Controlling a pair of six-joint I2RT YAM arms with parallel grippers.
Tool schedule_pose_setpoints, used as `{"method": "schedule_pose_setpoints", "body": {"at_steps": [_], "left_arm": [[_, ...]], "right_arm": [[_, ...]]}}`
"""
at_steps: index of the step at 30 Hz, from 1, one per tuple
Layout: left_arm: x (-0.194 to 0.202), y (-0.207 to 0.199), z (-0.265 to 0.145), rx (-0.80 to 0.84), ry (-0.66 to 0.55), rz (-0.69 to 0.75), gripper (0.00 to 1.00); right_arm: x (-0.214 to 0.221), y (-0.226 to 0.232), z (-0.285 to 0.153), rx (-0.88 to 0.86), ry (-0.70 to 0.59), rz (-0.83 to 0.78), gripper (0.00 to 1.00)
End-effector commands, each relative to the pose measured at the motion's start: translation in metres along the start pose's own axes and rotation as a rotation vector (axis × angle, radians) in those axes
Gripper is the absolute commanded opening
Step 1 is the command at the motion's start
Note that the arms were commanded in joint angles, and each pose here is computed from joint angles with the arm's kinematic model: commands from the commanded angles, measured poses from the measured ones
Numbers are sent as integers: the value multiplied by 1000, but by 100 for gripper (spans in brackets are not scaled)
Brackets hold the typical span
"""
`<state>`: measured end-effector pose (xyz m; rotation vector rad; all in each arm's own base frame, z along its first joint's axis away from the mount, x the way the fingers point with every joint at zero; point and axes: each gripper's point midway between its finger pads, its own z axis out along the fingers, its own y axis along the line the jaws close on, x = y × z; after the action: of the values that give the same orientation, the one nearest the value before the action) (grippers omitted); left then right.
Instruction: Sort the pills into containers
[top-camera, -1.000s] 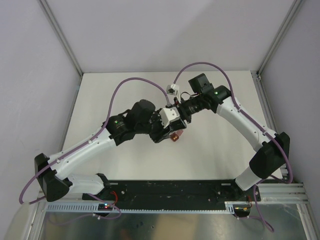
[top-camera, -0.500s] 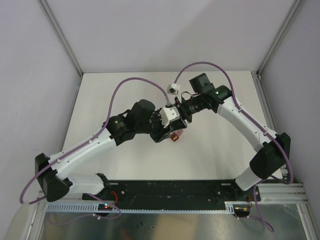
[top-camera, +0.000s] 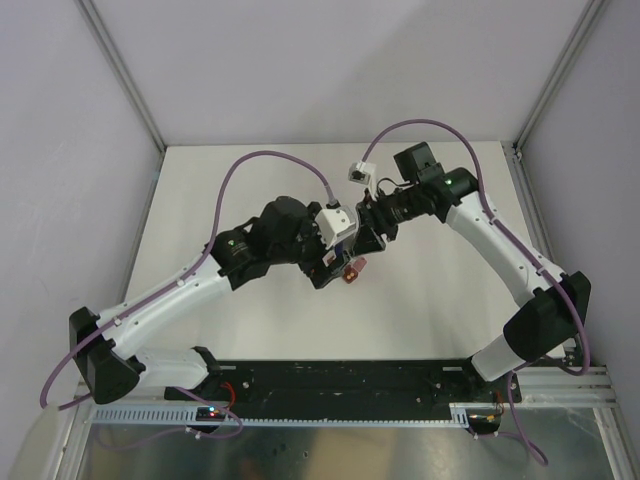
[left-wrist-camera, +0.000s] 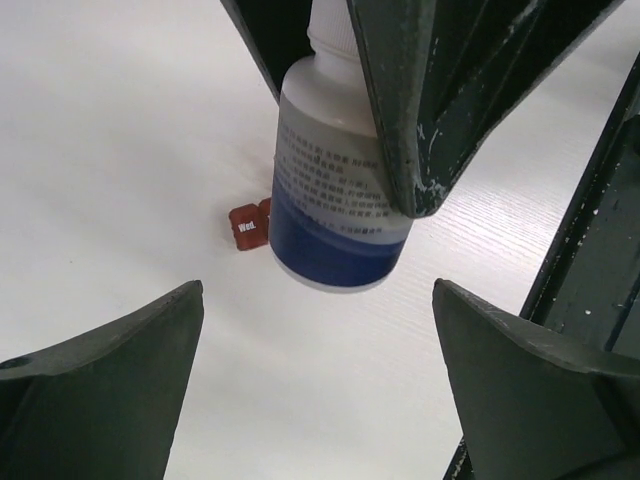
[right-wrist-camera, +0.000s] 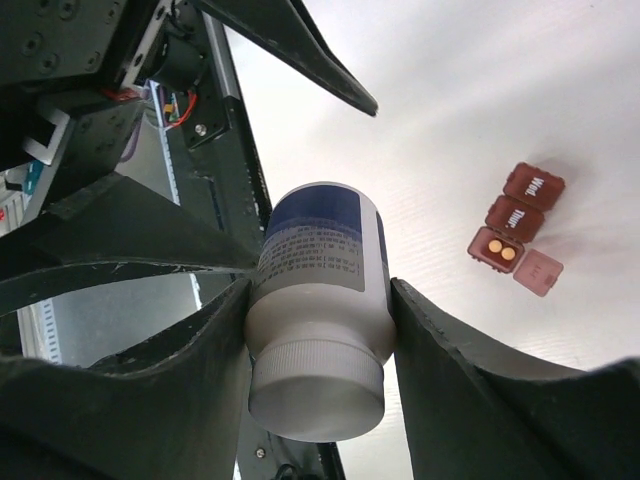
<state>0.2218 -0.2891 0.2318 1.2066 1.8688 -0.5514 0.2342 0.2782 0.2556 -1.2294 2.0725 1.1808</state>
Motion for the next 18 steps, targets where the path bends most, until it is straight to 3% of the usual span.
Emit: {"method": "schedule_pose_setpoints", "body": {"at_steps": [1, 18], "left_arm": [[-15, 9, -11, -48, -58, 7, 99], [-3, 28, -25, -165, -41, 49, 100]], "right_arm": [[-4, -6, -17, 85, -18, -24, 0], [13, -140, -96, 573, 4, 195, 0]]}}
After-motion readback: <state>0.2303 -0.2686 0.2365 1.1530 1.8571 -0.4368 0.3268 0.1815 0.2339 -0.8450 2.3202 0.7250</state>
